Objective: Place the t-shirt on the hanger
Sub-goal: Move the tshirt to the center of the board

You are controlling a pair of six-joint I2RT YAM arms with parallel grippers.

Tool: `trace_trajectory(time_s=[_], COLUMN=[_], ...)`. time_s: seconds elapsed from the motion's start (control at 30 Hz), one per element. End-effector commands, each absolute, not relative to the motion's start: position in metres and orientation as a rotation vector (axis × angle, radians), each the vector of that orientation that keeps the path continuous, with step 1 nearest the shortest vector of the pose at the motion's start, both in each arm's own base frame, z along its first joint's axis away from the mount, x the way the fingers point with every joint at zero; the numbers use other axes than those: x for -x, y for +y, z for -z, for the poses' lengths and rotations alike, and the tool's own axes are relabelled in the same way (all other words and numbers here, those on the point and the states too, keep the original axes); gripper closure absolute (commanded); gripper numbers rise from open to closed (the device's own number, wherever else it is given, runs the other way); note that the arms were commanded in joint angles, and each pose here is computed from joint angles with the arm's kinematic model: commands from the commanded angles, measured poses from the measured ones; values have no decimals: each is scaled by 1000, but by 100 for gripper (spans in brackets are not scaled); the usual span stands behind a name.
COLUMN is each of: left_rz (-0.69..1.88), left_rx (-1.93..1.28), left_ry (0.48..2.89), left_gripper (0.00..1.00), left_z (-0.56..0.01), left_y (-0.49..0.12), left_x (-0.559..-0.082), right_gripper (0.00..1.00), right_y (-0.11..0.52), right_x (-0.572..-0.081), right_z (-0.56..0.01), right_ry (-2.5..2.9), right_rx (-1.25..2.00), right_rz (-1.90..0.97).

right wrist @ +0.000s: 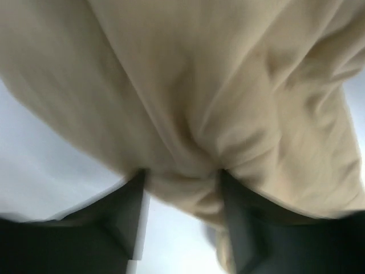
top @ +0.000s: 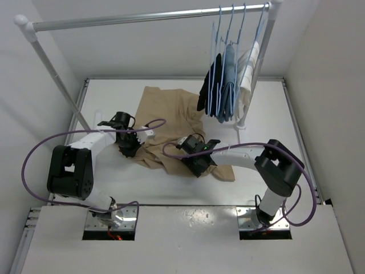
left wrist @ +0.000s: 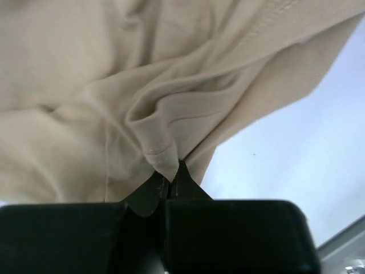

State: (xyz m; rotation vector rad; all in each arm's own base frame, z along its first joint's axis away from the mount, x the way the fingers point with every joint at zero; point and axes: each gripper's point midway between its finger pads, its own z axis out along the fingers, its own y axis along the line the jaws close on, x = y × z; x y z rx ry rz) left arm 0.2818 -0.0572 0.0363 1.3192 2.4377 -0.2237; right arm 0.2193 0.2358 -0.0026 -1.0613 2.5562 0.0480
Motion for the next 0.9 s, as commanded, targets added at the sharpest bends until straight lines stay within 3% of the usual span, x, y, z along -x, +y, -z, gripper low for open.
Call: trace_trajectory(time_s=[0.0,0.03,0.13,0.7,0.87], left_rz=[271,269,280,252,261], left_rx=[-1293,-1273,-1208,-1143,-1144], left_ry=[2431,2433,2433,2391,2400], left_gripper=[100,100,100,100,100], left_z=[-41,-42,-49,-49,-47], left_y=[-62,-62,-66,-72,-75], left_x=[-276,-279,-280,-285,-286], right_gripper=[39,27,20,20,20], right_y=[249,253,281,393,419], right_x=[-219,-218,-224,-194,-208], right_z=[-34,-43,-91,-248,-335], right_ry=[2475,2450,2303,1859,1610], right_rx=[1173,1179,1149,1360,1230], right_rz=[-96,-135,-298,-850,-932])
